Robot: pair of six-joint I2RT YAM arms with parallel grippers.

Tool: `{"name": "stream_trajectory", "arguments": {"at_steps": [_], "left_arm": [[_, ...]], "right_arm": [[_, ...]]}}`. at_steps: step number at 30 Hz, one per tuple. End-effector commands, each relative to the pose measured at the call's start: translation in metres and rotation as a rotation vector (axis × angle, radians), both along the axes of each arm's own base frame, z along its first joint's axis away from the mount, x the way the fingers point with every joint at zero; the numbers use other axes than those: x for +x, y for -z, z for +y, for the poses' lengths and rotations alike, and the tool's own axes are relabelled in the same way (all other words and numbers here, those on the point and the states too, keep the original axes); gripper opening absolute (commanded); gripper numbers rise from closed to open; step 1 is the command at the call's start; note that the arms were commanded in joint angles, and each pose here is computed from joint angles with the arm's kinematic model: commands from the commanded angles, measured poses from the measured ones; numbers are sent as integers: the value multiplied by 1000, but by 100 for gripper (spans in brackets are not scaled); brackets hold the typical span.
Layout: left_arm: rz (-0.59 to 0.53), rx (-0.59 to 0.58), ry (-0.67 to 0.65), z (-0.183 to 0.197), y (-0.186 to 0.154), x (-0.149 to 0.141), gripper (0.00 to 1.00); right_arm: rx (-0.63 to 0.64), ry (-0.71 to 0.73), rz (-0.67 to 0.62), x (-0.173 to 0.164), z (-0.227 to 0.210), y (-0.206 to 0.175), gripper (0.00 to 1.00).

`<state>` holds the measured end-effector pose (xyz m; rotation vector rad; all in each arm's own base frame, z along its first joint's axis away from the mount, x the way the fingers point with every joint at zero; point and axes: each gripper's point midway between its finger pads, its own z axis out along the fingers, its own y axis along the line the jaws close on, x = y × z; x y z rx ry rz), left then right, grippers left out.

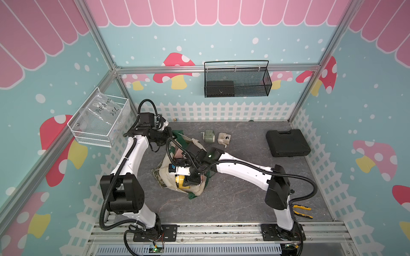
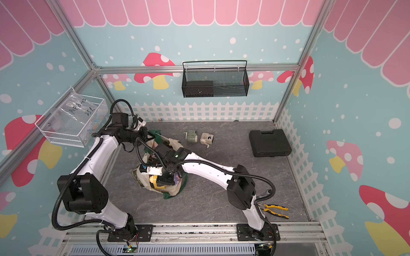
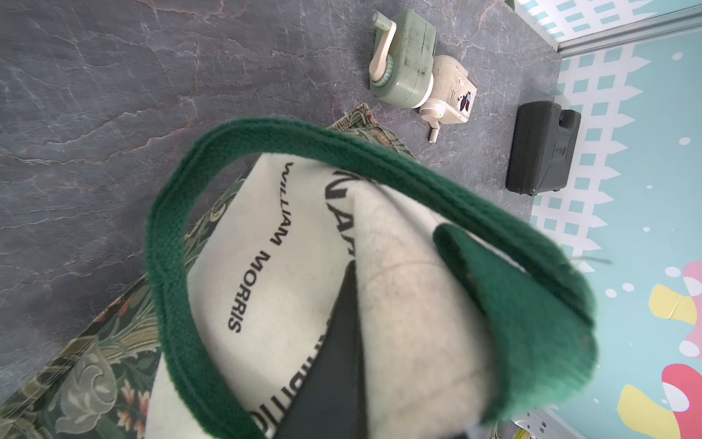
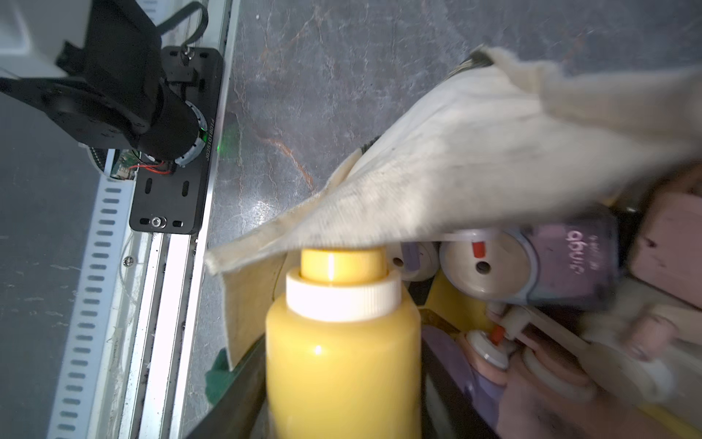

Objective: Take out the pencil sharpeners from the tote bags
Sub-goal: Pick up the pencil sharpener from the canvas bag, then place the pencil sharpener at the center of the board.

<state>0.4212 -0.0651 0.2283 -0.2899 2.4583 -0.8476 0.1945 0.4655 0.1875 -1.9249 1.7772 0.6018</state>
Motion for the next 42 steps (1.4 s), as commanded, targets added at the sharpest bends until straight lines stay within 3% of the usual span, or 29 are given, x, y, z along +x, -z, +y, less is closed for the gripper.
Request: {"name": "stream_trajectory", "arguments": {"at_steps": [1, 11, 21, 25, 32, 42], "left_arm": [[-120, -7, 18, -3, -30, 7, 0], [-115, -11, 15, -4, -29, 7, 0], [-118, -11, 11, -2, -30, 7, 0], [-117, -11, 12, -3, -30, 8, 0], [-119, -8, 12, -2, -30, 7, 0], [-121, -8, 13, -2, -31, 7, 0]], "right_arm": [[84, 49, -59, 7, -8, -34, 36], [273, 218, -71, 43, -45, -92, 34], [352, 611, -131, 130, -148, -106, 33], [350, 823, -103, 174, -194, -90, 33], [357, 1106, 54, 234, -255, -35, 30], [407, 1263, 290, 298, -282, 30, 28]]}}
